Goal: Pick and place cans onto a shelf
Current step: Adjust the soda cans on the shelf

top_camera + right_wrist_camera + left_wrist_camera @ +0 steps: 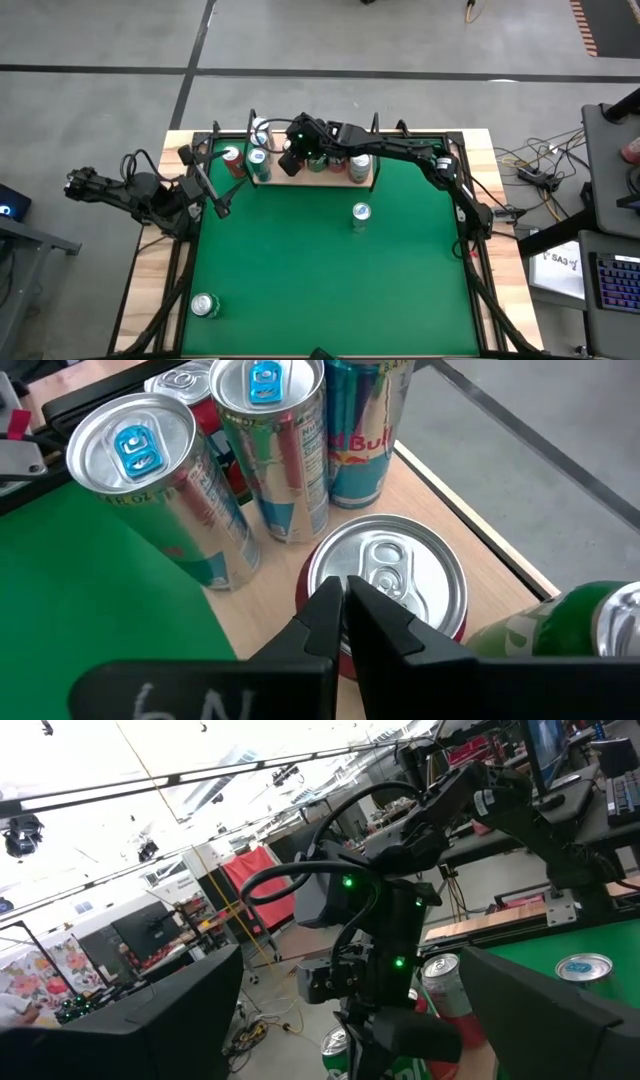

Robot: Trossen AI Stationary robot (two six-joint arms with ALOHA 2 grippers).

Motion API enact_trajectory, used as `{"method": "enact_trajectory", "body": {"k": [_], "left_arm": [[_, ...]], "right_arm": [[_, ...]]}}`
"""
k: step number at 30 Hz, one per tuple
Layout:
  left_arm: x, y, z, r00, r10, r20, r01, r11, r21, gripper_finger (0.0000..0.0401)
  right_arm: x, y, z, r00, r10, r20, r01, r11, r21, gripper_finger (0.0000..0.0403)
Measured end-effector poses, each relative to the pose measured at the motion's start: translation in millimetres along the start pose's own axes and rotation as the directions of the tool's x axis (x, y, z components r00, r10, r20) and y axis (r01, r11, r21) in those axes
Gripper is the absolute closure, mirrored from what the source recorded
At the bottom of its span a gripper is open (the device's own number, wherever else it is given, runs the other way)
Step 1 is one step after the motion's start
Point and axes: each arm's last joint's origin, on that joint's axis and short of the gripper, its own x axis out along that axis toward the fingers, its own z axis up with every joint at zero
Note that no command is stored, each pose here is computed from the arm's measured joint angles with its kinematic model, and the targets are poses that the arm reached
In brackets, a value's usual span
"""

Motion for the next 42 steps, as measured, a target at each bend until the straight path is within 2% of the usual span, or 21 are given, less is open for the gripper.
{"method": "enact_trajectory", "body": {"k": [14, 42], "left_arm": [[0.0, 0.0, 0.0, 1.0, 0.0, 0.0, 0.0, 1.0, 0.003, 0.0045], [0.0, 0.0, 0.0, 1.0, 0.0, 0.0, 0.0, 1.0, 0.003, 0.0045]], "right_arm": [[4.2, -17.7, 7.4, 0.999, -0.024, 0.048, 0.024, 1.0, 0.0, 0.039], [0.3, -4.6, -3.6, 0.999, 0.006, -0.045, -0.005, 1.0, 0.008, 0.039]]}}
